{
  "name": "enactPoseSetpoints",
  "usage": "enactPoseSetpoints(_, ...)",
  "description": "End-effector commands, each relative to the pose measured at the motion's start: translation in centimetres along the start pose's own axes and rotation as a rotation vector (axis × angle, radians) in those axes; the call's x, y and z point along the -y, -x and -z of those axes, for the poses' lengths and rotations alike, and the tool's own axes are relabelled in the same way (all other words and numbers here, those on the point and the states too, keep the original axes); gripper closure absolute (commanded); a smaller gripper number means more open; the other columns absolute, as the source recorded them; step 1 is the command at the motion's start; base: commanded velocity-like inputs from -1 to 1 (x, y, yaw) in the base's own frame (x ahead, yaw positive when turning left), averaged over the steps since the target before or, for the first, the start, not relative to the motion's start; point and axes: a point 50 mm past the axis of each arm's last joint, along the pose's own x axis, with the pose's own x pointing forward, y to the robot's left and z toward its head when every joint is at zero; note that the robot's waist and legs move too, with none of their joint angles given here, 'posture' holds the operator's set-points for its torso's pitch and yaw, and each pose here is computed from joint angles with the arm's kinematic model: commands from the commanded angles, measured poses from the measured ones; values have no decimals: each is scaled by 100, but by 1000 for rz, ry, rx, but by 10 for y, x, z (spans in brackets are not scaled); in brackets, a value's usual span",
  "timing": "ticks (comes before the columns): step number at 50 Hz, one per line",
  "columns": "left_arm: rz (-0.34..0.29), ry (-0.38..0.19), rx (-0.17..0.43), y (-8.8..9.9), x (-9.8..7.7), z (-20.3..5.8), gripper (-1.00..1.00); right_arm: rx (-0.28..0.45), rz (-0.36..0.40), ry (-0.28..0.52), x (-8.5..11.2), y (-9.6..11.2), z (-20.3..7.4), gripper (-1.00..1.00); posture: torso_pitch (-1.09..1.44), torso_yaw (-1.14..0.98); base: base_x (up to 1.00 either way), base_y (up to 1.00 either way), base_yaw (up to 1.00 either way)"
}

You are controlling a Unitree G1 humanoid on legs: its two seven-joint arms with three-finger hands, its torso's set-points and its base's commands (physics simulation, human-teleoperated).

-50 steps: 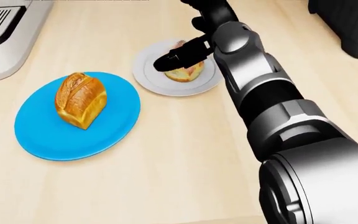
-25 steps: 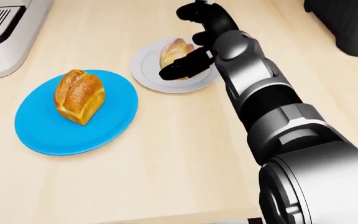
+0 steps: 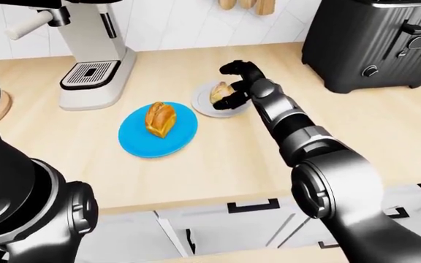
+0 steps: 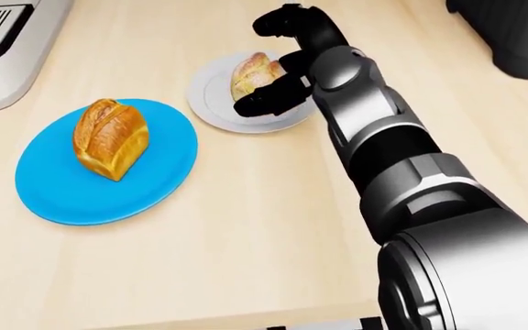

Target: Place all breads on the cutting board.

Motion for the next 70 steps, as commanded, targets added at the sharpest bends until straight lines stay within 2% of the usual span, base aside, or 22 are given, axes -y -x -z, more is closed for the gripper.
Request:
enactPoseSetpoints(1, -27, 1, 50, -1, -5, -10, -100, 98, 55, 2, 13, 3, -28, -37, 0, 0, 0, 0, 0)
enactPoseSetpoints(13, -31, 1, 51, -1, -6, -10, -100, 80, 75, 2, 9, 3, -27, -22, 0, 0, 0, 0, 0)
enactPoseSetpoints(20, -30, 1, 49, -1, -6, -9, -100, 73, 94, 9, 9, 3, -24, 1, 0, 0, 0, 0, 0)
enactPoseSetpoints(24, -31, 1, 49, -1, -7, -9, -100, 73, 101, 13, 9, 3, -24, 6, 0, 0, 0, 0, 0)
enactPoseSetpoints(26, -31, 2, 47, -1, -6, -8, -100, 74, 103, 15, 9, 3, -24, 18, 0, 0, 0, 0, 0)
enactPoseSetpoints(29, -32, 3, 47, -1, -6, -8, -100, 75, 111, 21, 11, 3, -24, 65, 0, 0, 0, 0, 0)
enactPoseSetpoints(30, -32, 4, 46, -1, -6, -8, -100, 77, 116, 22, 11, 3, -24, 100, 0, 0, 0, 0, 0)
enactPoseSetpoints(42, -37, 10, 41, 0, -8, -7, -100, 130, 168, 8, 23, 6, -42, 100, 0, 0, 0, 0, 0)
enactPoseSetpoints(50, -32, 12, 34, 0, -7, -5, -100, 217, 230, -4, 43, 15, -76, 100, 0, 0, 0, 0, 0)
enactPoseSetpoints(51, -33, 13, 33, 0, -8, -5, -100, 227, 249, 22, 46, 17, -80, 100, 0, 0, 0, 0, 0)
enactPoseSetpoints(54, -40, 16, 35, 0, -11, -6, -100, 219, 245, 10, 50, 20, -88, 100, 0, 0, 0, 0, 0)
enactPoseSetpoints(57, -41, 14, 39, 1, -11, -9, -100, 235, 273, 27, 55, 23, -96, 100, 0, 0, 0, 0, 0)
enactPoseSetpoints(60, -41, 13, 36, 0, -11, -7, -100, 271, 286, 23, 63, 27, -105, 100, 0, 0, 0, 0, 0)
enactPoseSetpoints(62, -40, 9, 34, 0, -10, -6, -100, 317, 290, -19, 74, 33, -115, 100, 0, 0, 0, 0, 0)
enactPoseSetpoints(63, -39, 8, 32, 0, -8, -5, -100, 358, 314, 27, 78, 36, -123, 100, 0, 0, 0, 0, 0)
enactPoseSetpoints(64, -32, 9, 31, 0, -6, -5, -100, 377, 283, -44, 82, 39, -128, 100, 0, 0, 0, 0, 0)
enactPoseSetpoints(66, -18, 7, 48, 1, -2, -12, -100, 411, 269, -110, 88, 41, -128, 100, 0, 0, 0, 0, 0)
enactPoseSetpoints(70, -10, -3, 40, -2, 3, -7, -100, 434, 285, -158, 98, 43, -127, 100, 0, 0, 0, 0, 0)
